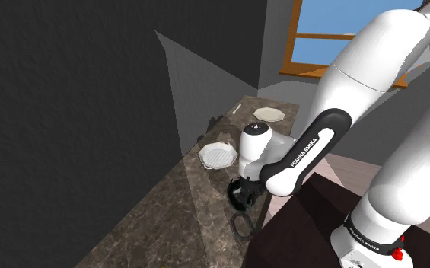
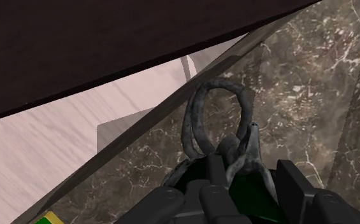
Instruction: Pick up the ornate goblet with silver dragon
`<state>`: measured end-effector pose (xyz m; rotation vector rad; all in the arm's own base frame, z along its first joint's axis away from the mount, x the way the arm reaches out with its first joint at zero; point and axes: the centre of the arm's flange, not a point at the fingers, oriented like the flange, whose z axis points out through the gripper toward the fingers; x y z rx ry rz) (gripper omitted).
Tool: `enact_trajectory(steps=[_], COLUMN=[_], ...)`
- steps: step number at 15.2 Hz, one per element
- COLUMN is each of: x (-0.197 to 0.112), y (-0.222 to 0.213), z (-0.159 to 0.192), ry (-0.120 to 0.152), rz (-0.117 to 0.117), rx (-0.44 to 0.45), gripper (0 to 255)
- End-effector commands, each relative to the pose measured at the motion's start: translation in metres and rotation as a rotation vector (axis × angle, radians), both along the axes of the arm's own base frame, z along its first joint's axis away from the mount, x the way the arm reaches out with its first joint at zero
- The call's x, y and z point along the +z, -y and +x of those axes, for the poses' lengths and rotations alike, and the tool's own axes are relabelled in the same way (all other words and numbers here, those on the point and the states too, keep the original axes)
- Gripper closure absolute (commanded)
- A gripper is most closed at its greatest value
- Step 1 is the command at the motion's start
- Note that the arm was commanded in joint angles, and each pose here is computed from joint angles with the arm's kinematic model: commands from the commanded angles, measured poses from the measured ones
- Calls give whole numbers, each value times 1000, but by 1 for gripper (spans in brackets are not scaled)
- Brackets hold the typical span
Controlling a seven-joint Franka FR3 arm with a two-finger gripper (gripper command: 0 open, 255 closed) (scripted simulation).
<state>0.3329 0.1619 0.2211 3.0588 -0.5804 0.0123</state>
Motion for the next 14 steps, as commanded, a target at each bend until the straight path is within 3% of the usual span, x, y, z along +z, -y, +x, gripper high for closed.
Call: enact_trajectory(steps=[1, 14], x=[9, 68], y=[0, 0], z=[0, 0], ry=[-1, -1], rz=[1, 1], rx=[-1, -1], gripper=[255, 255])
